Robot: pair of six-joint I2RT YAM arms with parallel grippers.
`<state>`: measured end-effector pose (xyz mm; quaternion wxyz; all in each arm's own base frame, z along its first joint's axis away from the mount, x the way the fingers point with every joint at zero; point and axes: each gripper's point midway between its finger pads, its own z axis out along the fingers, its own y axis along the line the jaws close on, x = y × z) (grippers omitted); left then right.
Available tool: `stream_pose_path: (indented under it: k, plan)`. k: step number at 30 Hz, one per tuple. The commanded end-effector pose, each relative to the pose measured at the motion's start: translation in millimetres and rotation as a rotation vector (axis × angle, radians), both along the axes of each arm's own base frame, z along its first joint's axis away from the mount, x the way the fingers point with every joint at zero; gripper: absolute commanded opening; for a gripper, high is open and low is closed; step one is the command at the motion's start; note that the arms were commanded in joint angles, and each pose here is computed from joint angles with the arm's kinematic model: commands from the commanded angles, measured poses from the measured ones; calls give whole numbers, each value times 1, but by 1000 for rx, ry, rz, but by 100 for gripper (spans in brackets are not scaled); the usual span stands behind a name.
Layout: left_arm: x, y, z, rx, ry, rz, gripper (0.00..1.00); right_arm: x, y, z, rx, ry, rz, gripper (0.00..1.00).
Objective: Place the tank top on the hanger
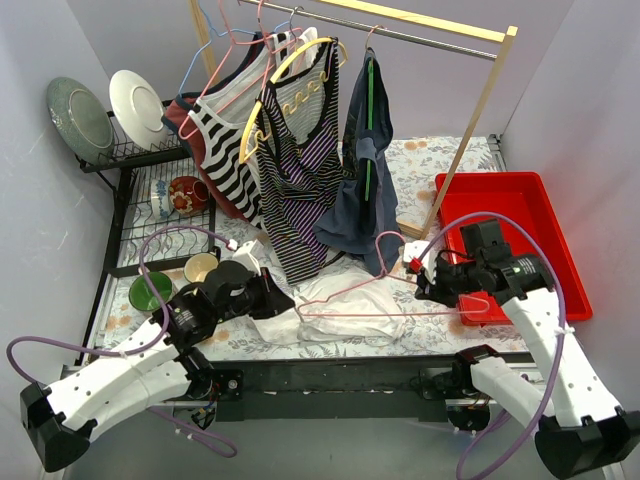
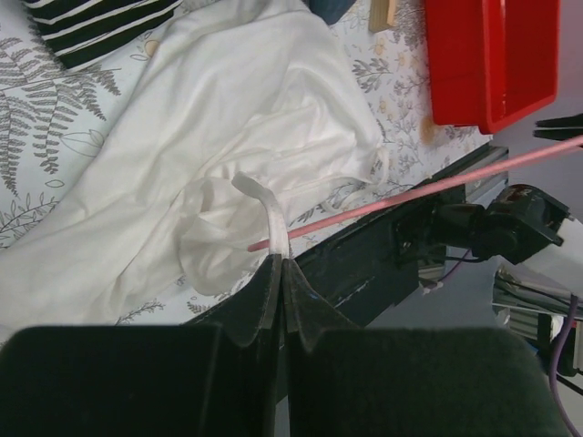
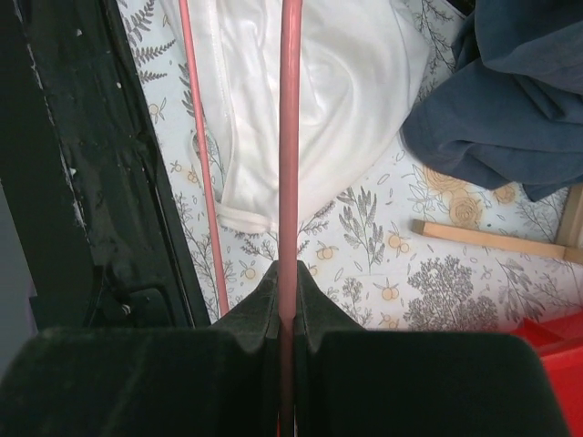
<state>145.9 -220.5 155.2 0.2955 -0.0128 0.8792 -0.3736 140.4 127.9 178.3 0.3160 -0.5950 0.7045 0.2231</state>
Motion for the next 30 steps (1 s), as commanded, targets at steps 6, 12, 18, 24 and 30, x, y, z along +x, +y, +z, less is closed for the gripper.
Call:
stream_pose_path:
  k: [6, 12, 18, 24, 30]
  plan:
    - [-6, -13, 52, -128, -65, -65, 0, 33, 41, 5, 171, 120, 7, 1]
    - [-9, -17, 56, -144, -66, -95, 0, 39, 54, 15, 251, 123, 8, 1]
    - [-4, -15, 67, -117, -116, -99, 6, 37, 60, 16, 304, 110, 27, 1]
    - [12, 25, 128, 83, -391, -78, 49, 32, 60, 19, 323, 60, 47, 1]
    - [2, 28, 117, 280, -508, -344, 62, 28, 57, 20, 319, 29, 58, 1]
